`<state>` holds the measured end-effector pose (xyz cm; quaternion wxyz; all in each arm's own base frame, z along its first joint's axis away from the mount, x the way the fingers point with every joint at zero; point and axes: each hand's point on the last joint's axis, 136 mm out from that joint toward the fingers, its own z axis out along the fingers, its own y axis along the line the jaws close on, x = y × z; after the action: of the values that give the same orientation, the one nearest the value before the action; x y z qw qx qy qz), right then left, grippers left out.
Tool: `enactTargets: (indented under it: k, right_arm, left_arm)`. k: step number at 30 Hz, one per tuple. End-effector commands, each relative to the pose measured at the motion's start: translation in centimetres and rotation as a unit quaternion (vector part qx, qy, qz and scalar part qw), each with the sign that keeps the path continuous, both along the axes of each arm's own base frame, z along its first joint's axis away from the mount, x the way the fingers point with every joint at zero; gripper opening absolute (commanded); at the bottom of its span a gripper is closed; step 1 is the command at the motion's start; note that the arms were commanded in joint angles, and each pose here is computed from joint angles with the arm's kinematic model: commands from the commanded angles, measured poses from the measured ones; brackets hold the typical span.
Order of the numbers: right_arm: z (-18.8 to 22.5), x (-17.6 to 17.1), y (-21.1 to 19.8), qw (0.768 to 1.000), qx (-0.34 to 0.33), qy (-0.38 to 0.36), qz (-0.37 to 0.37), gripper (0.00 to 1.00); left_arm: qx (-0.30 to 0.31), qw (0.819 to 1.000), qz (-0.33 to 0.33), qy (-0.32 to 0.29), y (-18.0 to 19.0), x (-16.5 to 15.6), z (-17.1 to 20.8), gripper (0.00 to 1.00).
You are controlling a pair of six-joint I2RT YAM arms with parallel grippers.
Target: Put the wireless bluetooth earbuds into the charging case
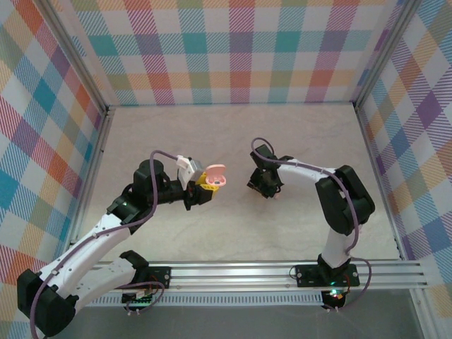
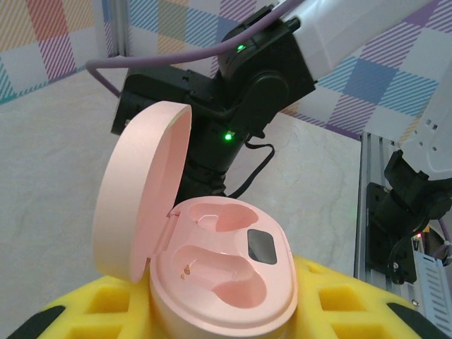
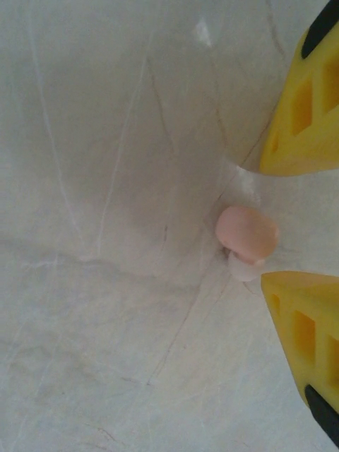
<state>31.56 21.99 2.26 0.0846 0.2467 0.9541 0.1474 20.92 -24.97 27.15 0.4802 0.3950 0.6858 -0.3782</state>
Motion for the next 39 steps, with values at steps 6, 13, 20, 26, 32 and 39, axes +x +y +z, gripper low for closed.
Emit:
enactTargets:
  k: [6, 13, 20, 26, 32, 39]
  right_arm:
    - [0.3, 1.7, 0.2, 0.999, -0.018, -0.016, 0.023, 0.37]
    - [0.9, 2.4, 0.2, 0.998, -0.037, -0.021, 0.050, 0.38]
    - [-0.2, 2.1, 0.2, 0.997, -0.040, -0.003, 0.066, 0.37]
    - [-1.3, 1.3, -0.4, 0.996, -0.047, 0.016, 0.070, 0.35]
    - [-1.1, 1.5, -0.4, 0.995, -0.051, 0.013, 0.079, 0.27]
    - [-0.6, 1.7, -0.6, 0.993, -0.062, 0.008, 0.098, 0.22]
  left_arm:
    - [0.007, 1.000, -0.006, -0.005, 0.5, -0.6, -0.5, 0.20]
    - [0.008, 1.000, -0.006, -0.006, 0.5, -0.6, -0.4, 0.20]
    - [0.009, 1.000, -0.005, -0.005, 0.6, -0.7, -0.5, 0.20]
    - [0.009, 1.000, -0.003, -0.007, 0.7, -0.8, -0.4, 0.20]
    - [0.009, 1.000, -0.002, -0.007, 0.7, -0.8, -0.3, 0.20]
    - [0.014, 1.000, 0.000, -0.006, 0.9, -0.8, -0.5, 0.20]
